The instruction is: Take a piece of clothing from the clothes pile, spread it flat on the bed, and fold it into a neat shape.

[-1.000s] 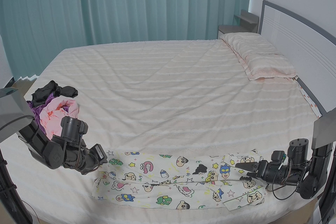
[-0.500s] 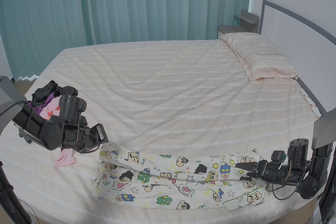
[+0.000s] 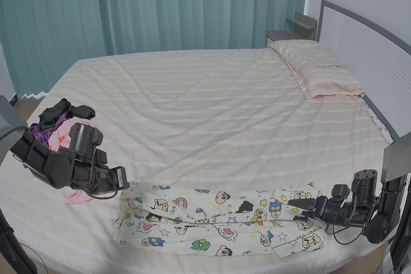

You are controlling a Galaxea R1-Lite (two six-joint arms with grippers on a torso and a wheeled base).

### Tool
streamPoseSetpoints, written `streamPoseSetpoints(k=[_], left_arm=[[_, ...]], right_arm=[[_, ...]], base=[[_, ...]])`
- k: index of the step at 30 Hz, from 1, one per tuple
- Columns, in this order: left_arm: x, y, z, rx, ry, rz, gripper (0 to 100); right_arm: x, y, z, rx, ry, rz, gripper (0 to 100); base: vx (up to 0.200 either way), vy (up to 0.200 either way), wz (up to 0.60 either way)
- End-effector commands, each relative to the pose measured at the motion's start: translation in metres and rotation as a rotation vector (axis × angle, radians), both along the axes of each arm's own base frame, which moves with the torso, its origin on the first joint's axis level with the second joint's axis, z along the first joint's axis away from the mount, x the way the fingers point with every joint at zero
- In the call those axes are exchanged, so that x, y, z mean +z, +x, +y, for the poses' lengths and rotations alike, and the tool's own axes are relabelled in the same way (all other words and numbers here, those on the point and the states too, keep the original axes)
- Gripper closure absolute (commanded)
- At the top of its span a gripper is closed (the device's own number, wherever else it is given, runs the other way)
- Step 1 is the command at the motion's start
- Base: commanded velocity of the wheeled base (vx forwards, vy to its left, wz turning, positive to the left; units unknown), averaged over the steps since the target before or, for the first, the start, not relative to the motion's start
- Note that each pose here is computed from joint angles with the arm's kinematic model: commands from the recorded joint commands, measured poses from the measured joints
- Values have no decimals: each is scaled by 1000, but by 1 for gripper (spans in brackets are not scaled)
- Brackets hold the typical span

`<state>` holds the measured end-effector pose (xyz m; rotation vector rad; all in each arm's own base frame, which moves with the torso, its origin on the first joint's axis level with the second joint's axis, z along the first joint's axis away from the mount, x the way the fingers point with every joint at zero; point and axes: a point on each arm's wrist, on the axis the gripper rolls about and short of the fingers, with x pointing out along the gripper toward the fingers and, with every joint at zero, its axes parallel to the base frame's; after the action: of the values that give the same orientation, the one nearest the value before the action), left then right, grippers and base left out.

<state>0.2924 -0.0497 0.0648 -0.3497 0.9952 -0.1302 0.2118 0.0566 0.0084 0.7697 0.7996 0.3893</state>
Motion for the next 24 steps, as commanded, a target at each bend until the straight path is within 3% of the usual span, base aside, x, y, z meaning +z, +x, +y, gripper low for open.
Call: streamPoseSetpoints(k=[1,4,5,10,18,24], left_arm=[[-29,-3,8,-11,37,103,100],[-42,-1,8,-25,51,137,100],[-47,-1,8,-31,58,153,0],[-59,-4,8,-39,71,198,0],[-53,-7,17,-9,53,190,0],[-58,-7,9,-32,50,194,0]], right_arm=[[0,-1,0,1,0,-1,0],[0,-1,0,1,0,-1,0],[0,-1,0,1,0,-1,0],[0,-1,0,2,1,-1,0],[0,-2,0,2,0,-1,0],[1,-2,1,5,1,-4,0]], base=[[0,0,0],[0,0,0],[0,0,0],[0,0,0],[0,0,0],[0,0,0]])
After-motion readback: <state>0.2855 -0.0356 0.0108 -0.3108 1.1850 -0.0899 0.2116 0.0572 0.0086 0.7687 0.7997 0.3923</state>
